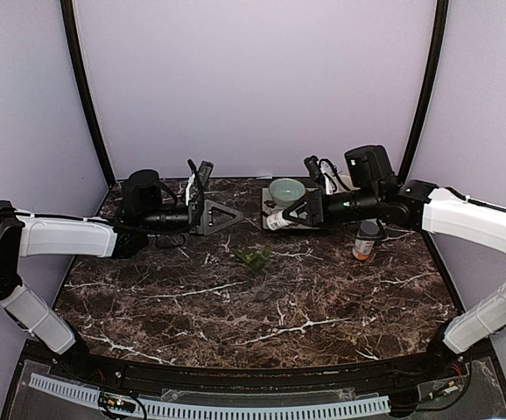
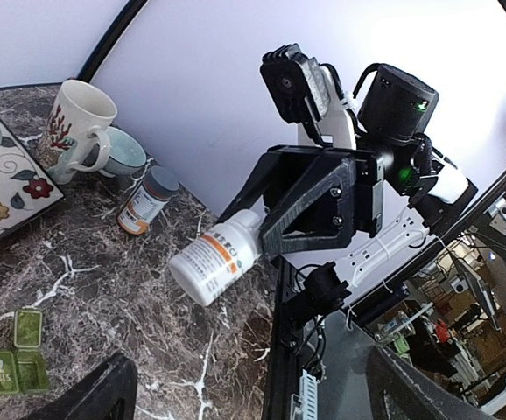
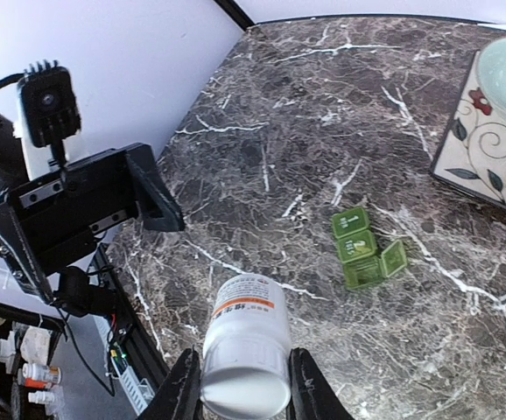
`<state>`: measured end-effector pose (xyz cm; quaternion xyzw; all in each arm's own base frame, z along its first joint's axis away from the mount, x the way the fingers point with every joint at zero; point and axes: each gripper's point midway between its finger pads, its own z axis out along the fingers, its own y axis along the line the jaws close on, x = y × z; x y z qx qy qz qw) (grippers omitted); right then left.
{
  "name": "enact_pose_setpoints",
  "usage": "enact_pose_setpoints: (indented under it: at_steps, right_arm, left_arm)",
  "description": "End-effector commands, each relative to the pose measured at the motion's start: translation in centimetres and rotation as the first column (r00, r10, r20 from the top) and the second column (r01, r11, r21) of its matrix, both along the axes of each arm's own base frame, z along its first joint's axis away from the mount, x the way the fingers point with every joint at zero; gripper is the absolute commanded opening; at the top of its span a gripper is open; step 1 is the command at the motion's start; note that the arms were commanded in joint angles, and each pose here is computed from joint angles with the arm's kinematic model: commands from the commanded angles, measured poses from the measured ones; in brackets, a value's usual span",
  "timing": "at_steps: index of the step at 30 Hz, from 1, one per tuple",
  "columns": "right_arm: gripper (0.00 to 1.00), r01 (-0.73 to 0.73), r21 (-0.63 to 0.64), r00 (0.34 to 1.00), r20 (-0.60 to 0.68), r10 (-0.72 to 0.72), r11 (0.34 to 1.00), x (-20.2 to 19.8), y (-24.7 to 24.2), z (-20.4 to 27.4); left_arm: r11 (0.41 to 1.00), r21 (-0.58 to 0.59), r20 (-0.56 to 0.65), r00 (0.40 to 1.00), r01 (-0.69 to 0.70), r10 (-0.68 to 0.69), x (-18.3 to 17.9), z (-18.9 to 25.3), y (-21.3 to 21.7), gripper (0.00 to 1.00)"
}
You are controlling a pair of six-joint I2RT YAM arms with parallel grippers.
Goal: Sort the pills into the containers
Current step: Hold the pill bottle.
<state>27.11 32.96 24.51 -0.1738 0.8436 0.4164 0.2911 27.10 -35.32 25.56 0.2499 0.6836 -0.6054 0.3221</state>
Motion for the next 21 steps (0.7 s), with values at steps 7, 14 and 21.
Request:
enact_pose_setpoints:
  at_steps: [7, 14, 21]
  right_arm:
    - [0.04, -0.135, 0.217, 0.990, 0.066, 0.123, 0.967, -1.5, 3.6, 5.6]
    - [0.03, -0.178, 0.271, 0.984, 0.047, 0.172, 0.946, -2.1, 4.7, 6.1]
    - [0.03, -0.210, 0.291, 0.977, 0.043, 0.207, 0.933, -2.2, 5.8, 6.6]
  left_arm:
    - [0.993, -0.062, 0.015, 0.995, 0.098, -0.097, -0.6, 2.3, -0.8, 0.93]
    - [0.988, -0.072, 0.012, 0.991, 0.134, -0.133, -0.4, 2.4, -1.4, 0.91]
    - [0.982, -0.082, 0.024, 0.986, 0.168, -0.167, -0.7, 2.7, -1.6, 0.86]
